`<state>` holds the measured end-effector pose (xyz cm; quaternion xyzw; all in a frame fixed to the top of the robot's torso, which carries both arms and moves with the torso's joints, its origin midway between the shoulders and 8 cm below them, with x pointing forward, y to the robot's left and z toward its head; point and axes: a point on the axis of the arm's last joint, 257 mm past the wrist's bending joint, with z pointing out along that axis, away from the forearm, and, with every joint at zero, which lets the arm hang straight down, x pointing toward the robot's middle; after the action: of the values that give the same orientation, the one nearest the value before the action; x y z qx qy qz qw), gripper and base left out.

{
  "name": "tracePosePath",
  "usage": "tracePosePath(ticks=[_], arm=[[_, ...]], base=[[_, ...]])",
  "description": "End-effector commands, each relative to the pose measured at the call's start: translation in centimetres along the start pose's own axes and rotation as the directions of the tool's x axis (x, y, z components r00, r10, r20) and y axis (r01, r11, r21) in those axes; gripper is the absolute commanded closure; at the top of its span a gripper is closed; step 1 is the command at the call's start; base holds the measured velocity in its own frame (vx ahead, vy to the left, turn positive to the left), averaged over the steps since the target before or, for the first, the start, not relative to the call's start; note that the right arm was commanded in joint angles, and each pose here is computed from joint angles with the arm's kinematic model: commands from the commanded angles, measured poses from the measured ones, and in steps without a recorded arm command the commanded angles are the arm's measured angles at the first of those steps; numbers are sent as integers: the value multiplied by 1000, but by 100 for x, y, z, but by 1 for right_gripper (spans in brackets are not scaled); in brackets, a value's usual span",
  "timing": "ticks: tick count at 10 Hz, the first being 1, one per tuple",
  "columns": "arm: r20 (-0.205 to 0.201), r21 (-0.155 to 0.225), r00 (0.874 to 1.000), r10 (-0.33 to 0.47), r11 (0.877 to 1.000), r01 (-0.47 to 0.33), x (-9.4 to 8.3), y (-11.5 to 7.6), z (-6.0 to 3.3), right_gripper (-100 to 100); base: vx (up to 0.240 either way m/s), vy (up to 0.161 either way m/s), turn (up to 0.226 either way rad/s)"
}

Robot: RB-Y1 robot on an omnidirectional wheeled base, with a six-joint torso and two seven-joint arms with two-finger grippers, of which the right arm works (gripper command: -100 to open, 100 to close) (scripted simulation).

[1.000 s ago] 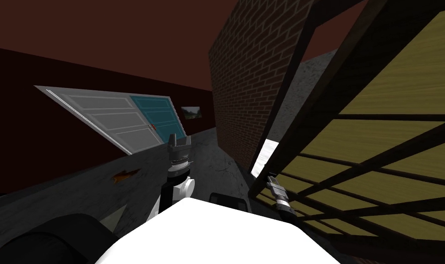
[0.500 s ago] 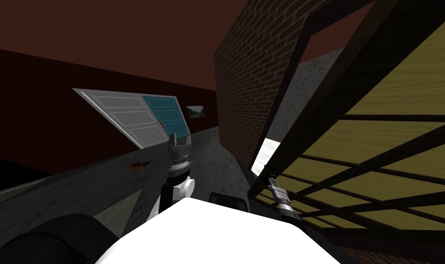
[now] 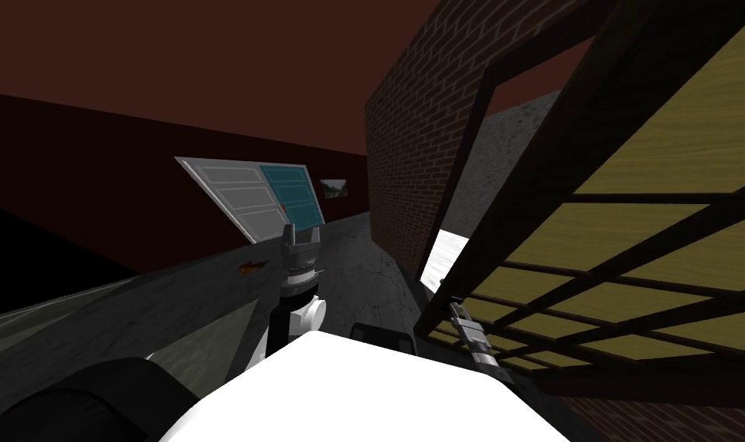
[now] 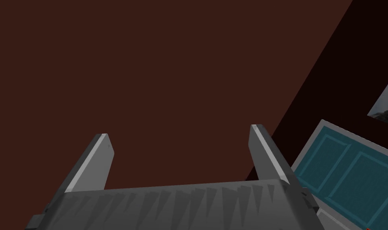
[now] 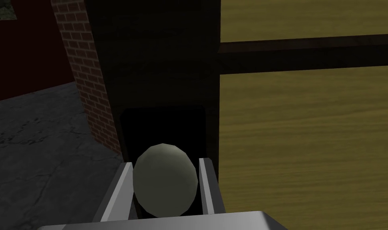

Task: Pull the door open

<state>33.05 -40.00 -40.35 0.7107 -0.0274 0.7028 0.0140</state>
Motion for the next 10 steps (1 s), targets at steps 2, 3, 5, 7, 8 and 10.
tracePosePath(ticks=[2,3,5,7,8,10], arm=[[-4,19,1000,-1,1000,1,7,13,-74,100],[-5,27,1000,-1,1000,1,10,18,-104,100],[-7,44,1000,-1,999,2,17,28,-170,100],[-9,64,1000,-1,998,1,26,39,-247,100],[-10,73,1000,0,997,1,30,43,-281,100],[-4,75,1000,-1,997,1,6,37,-295,100]], base=[[-178,-26,150],[-211,-57,128],[-224,-60,136],[-240,-49,162],[-187,-41,116],[-117,-34,65]])
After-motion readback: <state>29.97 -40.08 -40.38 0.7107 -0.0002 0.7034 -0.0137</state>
